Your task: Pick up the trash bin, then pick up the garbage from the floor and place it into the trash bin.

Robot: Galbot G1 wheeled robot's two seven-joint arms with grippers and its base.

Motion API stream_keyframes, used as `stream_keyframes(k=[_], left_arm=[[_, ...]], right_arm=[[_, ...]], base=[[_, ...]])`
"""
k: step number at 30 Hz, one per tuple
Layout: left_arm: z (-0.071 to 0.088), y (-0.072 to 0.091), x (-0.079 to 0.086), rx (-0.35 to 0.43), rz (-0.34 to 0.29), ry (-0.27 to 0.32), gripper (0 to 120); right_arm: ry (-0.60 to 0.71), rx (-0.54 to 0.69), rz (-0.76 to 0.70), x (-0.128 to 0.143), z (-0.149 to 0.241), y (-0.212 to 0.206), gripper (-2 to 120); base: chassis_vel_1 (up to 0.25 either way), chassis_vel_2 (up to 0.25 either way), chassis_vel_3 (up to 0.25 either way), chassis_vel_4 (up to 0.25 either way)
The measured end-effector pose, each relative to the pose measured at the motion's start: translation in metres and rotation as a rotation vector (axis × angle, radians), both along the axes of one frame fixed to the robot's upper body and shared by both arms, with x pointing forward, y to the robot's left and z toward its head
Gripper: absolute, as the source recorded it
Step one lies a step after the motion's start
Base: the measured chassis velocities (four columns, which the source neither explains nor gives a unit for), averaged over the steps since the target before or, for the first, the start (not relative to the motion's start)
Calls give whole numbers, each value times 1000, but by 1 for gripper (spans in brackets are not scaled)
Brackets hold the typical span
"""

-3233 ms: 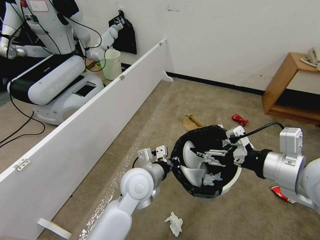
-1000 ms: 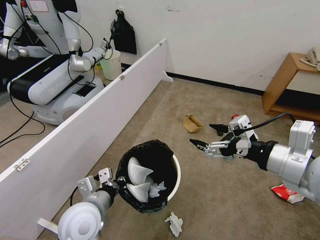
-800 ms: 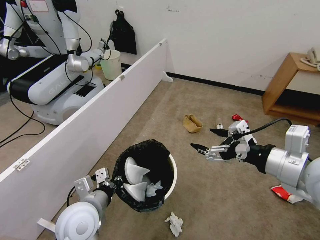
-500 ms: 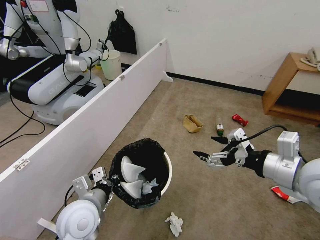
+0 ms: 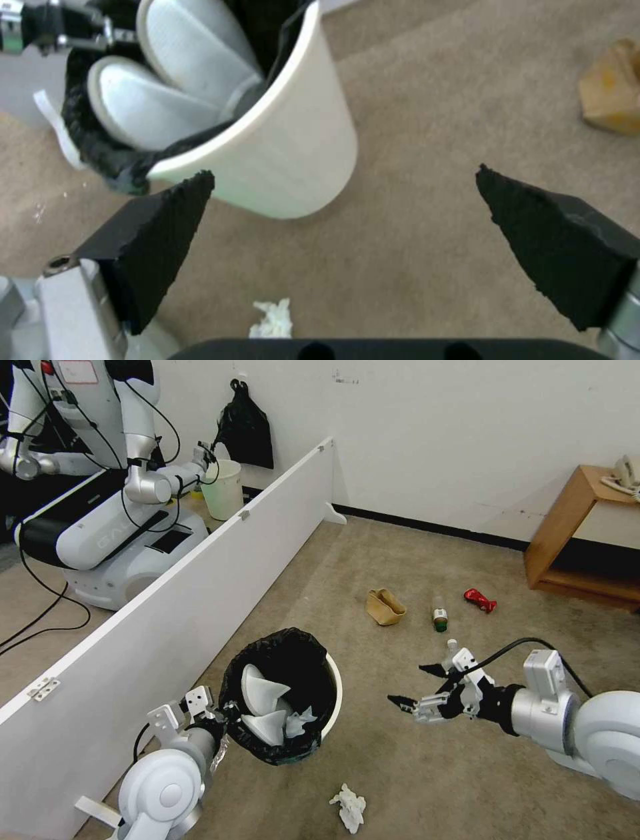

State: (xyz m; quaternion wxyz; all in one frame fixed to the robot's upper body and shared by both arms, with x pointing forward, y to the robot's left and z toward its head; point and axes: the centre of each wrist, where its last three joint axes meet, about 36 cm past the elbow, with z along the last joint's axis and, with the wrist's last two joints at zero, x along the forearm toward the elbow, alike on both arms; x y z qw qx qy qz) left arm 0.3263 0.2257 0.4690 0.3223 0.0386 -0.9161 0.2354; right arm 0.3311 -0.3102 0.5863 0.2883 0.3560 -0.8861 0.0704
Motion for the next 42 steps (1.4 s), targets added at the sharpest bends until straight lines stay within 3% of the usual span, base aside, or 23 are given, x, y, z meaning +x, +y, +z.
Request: stream_keyframes(k=[16, 42], left_arm=[[-4, -10, 5, -25, -25, -9, 2], [-12, -9, 11, -14, -29, -11, 2]], right_arm=[[79, -50, -10, -6, -36, -3, 100], [139, -36, 3, -8, -79, -7, 100]], base=[[0, 0, 0, 0], [0, 0, 0, 0]])
